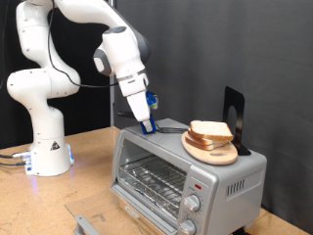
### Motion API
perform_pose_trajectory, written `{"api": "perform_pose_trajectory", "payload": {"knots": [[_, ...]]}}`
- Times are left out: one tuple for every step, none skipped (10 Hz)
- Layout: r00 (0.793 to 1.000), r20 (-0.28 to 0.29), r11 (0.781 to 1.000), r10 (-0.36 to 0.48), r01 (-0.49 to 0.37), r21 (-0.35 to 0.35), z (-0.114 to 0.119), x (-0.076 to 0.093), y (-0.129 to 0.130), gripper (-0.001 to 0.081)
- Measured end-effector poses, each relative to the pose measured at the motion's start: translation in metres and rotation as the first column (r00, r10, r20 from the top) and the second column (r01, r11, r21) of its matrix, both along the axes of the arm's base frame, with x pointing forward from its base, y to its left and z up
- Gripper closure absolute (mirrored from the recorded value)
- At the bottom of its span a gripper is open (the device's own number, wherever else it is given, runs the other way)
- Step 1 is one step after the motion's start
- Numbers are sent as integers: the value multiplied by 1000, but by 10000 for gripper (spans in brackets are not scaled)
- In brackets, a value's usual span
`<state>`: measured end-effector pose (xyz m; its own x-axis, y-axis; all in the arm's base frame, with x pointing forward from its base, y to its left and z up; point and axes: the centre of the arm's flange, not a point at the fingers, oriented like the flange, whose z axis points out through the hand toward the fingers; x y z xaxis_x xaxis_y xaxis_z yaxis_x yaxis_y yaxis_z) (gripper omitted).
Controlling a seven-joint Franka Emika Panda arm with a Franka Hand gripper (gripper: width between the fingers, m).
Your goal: Make a piece of toast with the oven
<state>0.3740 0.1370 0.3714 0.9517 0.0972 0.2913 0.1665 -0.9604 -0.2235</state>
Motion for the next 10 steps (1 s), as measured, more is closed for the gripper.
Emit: {"api": "perform_pose_trajectory", "payload": {"knots": [[1000,0,1000,0,0,0,0,1,0,227],[1000,1,1000,0,0,0,-1,1,1,227],[1000,5,1000,0,0,0,0,2,2,411],[1000,6,1000,1,-1,-1,0,2,2,417],[1000,6,1000,2,-2,-1,0,2,3,417],[1000,6,1000,2,-2,-1,0,1,3,417],[1000,6,1000,2,-2,-1,0,1,4,417],[1000,6,1000,2,-2,-1,0,1,4,417],[1000,5,1000,-2,2,0,0,1,4,417],[1000,5,1000,-14,14,1,0,1,5,417]]}}
